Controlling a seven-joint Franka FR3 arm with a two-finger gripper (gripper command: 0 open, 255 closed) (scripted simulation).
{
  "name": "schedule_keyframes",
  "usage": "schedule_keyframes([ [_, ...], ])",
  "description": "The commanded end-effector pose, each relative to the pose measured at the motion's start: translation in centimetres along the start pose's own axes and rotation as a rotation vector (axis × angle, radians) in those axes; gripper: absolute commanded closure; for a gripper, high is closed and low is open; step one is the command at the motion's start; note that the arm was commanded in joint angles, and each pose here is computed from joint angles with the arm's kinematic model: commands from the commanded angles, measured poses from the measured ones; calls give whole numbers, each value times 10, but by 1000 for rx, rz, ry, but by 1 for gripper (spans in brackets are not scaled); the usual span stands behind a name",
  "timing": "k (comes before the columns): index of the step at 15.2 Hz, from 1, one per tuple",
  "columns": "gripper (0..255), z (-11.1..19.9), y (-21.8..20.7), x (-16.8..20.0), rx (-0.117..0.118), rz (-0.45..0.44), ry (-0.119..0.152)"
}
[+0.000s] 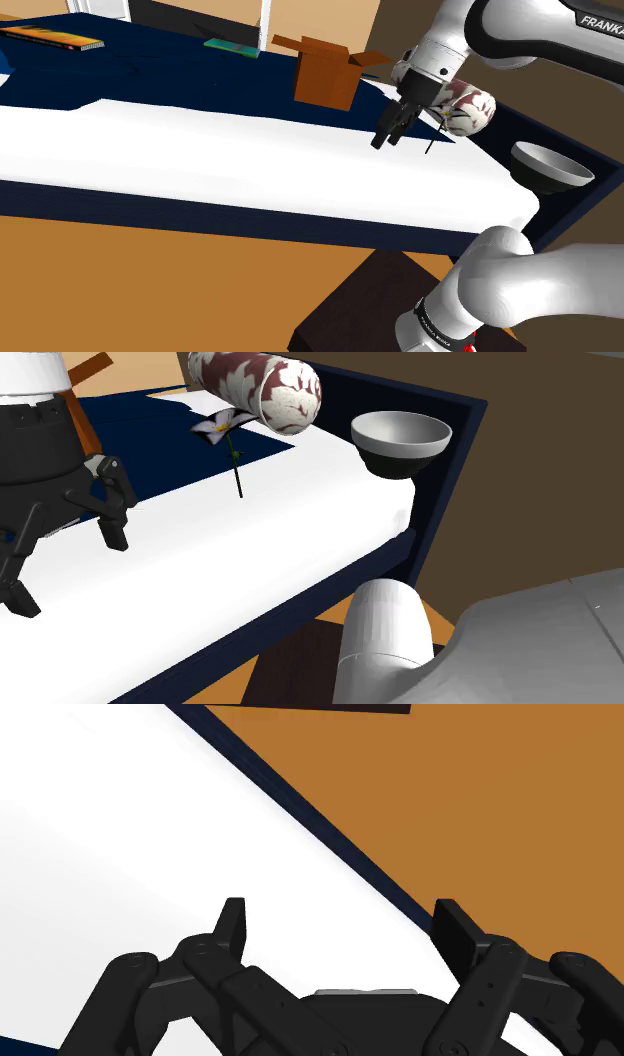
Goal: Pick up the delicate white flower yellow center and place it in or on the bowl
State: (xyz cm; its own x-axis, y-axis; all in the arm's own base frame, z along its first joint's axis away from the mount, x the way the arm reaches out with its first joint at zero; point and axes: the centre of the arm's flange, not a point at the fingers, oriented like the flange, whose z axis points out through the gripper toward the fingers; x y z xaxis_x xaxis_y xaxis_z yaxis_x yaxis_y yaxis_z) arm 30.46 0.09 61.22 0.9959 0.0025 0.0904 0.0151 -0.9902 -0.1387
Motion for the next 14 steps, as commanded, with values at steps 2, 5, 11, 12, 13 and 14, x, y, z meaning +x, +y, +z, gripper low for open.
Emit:
schedule_keyframes([
  [2, 0, -3, 7, 4, -29, 72, 10],
  [5, 0, -13, 28, 14, -117, 287, 40],
  [11, 0, -41, 72, 19, -293, 718, 100],
  [12, 0, -46, 79, 18, -323, 789, 110],
  [13, 0, -51, 85, 16, -352, 861, 120],
  [14, 0, -57, 92, 14, -381, 933, 130],
])
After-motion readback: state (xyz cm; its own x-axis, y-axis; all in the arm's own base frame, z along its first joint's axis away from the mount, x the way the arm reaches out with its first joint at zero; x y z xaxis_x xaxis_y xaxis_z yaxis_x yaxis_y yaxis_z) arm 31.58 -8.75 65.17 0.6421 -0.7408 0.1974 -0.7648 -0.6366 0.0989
